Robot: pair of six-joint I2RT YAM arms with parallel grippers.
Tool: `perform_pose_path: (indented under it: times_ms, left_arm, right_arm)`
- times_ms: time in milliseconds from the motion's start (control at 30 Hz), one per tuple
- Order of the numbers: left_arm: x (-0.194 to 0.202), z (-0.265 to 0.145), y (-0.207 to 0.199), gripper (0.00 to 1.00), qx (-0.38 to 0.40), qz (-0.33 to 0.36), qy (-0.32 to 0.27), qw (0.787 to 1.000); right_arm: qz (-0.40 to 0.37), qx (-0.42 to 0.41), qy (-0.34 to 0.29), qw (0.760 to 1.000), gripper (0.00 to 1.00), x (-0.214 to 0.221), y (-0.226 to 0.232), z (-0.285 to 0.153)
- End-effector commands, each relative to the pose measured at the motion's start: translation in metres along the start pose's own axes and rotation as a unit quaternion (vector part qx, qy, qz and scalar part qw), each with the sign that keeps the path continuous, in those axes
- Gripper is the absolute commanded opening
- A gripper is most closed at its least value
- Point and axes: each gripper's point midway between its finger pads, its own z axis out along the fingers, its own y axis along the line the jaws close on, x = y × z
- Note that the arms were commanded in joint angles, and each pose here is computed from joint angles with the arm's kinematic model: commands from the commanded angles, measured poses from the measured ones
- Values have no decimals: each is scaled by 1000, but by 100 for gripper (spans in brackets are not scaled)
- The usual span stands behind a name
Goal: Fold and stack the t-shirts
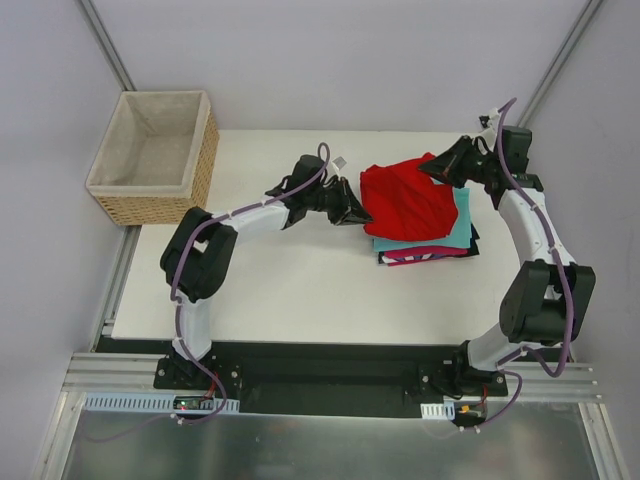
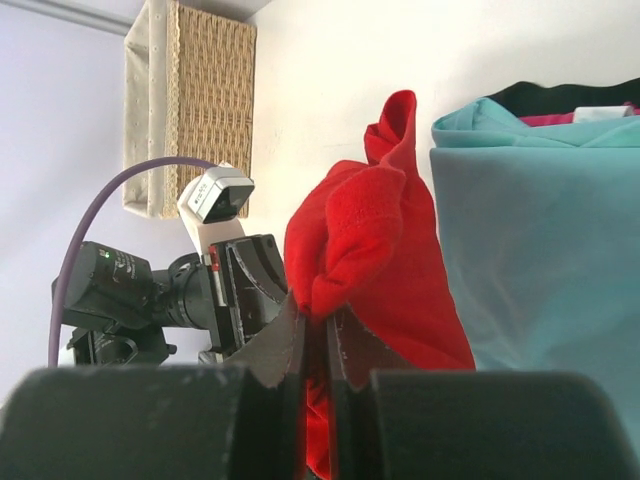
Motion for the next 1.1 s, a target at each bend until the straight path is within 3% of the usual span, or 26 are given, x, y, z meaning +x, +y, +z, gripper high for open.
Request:
perform_pose_path:
  times_ms: [0,733,1067]
  left_arm:
    - [6,13,-22,0,31,21,31,999]
    - [7,33,-8,0,27,14,58,998]
    - [6,40,2,0,19,7,62,998]
  right_arm:
    - [-17,-30,-24,999,1,-10,21,-18]
    - [12,-15,-59,998,0,-31,-9,-33]
    - [39,2,-62,997,1,-34,-44,-23]
